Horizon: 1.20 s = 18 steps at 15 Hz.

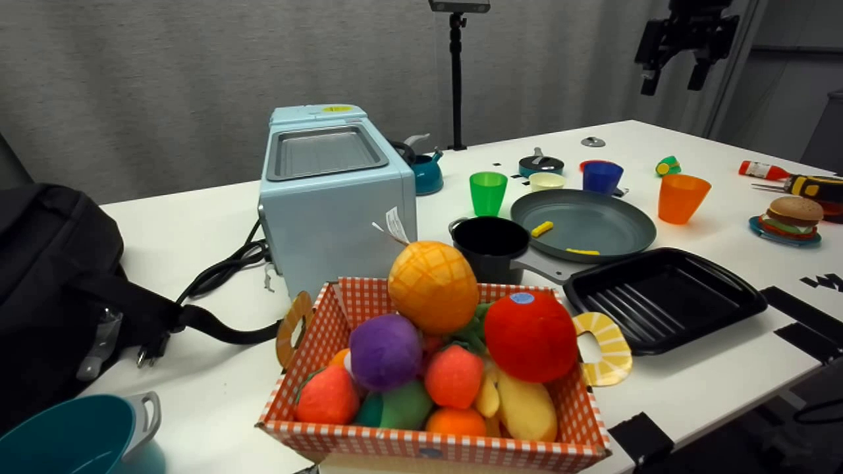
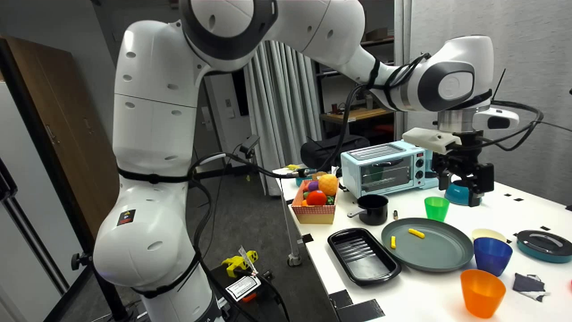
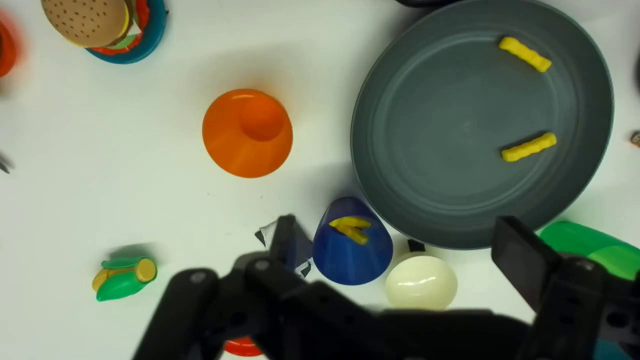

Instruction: Pour the contents of the blue cup onto the plate

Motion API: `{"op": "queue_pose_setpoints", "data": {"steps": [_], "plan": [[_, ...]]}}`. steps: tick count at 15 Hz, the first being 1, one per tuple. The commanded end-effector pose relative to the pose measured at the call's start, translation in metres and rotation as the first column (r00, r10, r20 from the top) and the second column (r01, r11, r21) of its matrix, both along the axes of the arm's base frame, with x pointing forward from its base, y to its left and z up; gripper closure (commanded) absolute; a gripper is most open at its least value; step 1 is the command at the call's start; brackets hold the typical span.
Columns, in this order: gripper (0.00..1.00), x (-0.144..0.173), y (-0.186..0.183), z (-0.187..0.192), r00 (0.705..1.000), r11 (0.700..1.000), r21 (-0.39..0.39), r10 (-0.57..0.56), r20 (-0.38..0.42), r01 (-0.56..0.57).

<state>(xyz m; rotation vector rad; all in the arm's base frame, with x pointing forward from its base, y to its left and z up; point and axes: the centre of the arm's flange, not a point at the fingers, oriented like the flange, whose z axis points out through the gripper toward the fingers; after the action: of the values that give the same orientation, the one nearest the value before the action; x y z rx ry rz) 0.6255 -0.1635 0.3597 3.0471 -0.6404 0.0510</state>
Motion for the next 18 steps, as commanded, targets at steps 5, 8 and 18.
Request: {"op": "queue_pose_setpoints", "data": {"steps": [5,8,18], "plan": [[0.0,0.056,-0.01,-0.051,0.995,0.994,-0.05,-0.093,0.048,0.095],[0.0,0.07,-0.019,-0.064,0.987,0.986,-0.067,-0.153,0.042,0.156],[0.0,0.051,-0.011,-0.07,0.993,0.993,-0.041,-0.114,0.004,0.114]]}}
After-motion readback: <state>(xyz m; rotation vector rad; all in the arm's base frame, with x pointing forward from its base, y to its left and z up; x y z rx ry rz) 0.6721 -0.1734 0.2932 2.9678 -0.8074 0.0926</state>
